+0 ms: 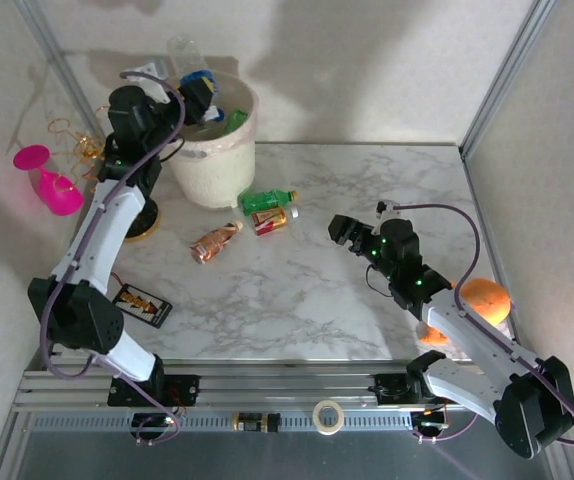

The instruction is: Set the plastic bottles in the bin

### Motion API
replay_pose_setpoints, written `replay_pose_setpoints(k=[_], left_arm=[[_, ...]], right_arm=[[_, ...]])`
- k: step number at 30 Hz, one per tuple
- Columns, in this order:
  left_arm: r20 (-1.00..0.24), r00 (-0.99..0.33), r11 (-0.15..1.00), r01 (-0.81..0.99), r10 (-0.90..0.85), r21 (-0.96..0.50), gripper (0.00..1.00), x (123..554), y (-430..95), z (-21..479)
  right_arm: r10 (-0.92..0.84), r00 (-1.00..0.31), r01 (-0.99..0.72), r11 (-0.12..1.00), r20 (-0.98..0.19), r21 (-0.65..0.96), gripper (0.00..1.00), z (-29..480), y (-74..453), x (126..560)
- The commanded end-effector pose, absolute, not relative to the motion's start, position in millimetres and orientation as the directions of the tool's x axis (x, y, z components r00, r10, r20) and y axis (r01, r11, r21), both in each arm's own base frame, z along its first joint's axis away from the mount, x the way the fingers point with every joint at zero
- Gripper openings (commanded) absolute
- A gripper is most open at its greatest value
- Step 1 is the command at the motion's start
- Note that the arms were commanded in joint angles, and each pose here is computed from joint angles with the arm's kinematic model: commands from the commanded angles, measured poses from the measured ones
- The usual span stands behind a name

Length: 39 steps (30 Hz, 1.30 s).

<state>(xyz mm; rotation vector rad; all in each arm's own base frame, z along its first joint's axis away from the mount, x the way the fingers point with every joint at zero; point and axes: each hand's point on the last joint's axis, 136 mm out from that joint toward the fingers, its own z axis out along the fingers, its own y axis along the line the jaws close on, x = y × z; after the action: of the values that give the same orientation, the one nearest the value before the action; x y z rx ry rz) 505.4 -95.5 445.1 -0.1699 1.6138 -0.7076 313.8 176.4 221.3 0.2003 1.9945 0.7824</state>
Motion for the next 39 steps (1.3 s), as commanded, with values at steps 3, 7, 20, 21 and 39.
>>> replay_pose_setpoints(k=[3,7,20,21,39], left_arm=[[-0.844,-0.213,0.833,0.165,-0.493,-0.528,0.48,527.8,-62.0,425.8],[-0.826,-0.252,0.835,0.099,-0.505,-0.541,0.48,541.3,-47.1,400.1],[-0.824,-0.295,0.854,0.045,-0.484,-0.518,0.88,552.4,-41.5,378.2],[-0.826,-0.286,0.854,0.05,-0.485,-0.519,0.93,550.8,-41.6,382.5],[-0.836,-0.1,0.798,0.256,-0.54,-0.546,1.0,451.7,-84.5,458.3]], right_arm=[[0.434,-0.527,-0.133,0.807,-0.731,0.575,0.93,209.0,164.9,310.7],[0.432,-0.535,-0.122,0.811,-0.726,0.573,0.93,203.9,163.6,309.5],[0.424,-0.544,-0.118,0.816,-0.724,0.566,0.93,201.2,160.5,303.7],[0.424,-0.544,-0.118,0.816,-0.724,0.567,0.93,201.0,160.3,303.1],[0.41,-0.572,-0.149,0.8,-0.71,0.581,0.96,195.0,176.2,313.0]])
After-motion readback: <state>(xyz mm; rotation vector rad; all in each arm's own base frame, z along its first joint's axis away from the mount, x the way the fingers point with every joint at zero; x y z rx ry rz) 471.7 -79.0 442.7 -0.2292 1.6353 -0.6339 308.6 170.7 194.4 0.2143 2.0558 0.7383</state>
